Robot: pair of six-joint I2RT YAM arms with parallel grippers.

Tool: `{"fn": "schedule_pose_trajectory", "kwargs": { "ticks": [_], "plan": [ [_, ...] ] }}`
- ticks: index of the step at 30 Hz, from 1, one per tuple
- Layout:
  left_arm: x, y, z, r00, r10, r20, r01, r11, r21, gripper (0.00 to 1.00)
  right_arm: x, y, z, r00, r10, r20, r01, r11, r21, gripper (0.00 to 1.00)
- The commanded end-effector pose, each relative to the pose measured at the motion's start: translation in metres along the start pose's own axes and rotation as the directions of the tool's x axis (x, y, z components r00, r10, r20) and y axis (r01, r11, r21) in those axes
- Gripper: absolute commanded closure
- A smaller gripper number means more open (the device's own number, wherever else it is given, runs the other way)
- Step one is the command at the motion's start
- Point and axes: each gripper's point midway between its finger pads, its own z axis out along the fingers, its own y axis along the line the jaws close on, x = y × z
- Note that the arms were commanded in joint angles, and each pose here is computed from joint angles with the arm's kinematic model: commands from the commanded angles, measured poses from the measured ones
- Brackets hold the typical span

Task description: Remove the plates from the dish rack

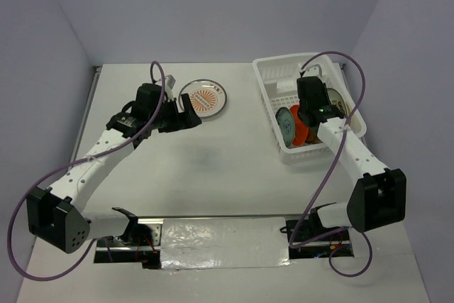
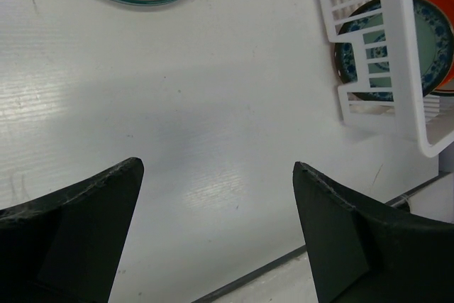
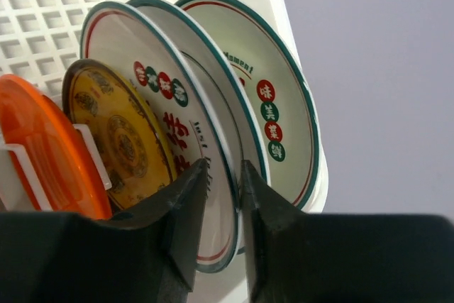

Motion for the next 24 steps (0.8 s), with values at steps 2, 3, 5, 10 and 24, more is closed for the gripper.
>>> {"fn": "schedule_pose_trajectory", "kwargs": {
  "ticks": [2, 3, 5, 10, 24],
  "plan": [
    [0.005, 0.001, -0.007, 0.999, 0.039, -0.002, -0.039, 0.999, 0.007, 0.01, -0.006, -0.009, 0.003, 0.999, 0.037, 0.025, -0.038, 0.998, 0.045, 0.71],
    [0.005, 0.002, -0.008, 0.999, 0.040, -0.001, -0.040, 0.999, 0.004, 0.00, -0.006, -0.010, 0.002, 0.999, 0.040, 0.029, -0.041, 0.998, 0.044, 0.76],
    [0.005, 0.002, -0.009, 0.999, 0.045, -0.003, -0.045, 0.999, 0.003, 0.01, -0.011, -0.014, -0.002, 0.997, 0.054, 0.057, -0.057, 0.997, 0.043, 0.78],
    [0.002, -0.002, -0.013, 0.999, 0.053, 0.003, -0.053, 0.998, 0.017, 0.00, -0.018, -0.019, -0.009, 0.993, 0.058, 0.105, -0.062, 0.998, 0.033, 0.90],
    [0.001, 0.000, -0.012, 0.998, 0.069, 0.001, -0.069, 0.998, 0.005, 0.00, -0.047, -0.042, -0.030, 0.977, 0.013, 0.213, -0.025, 0.998, 0.055, 1.00]
  ]
}}
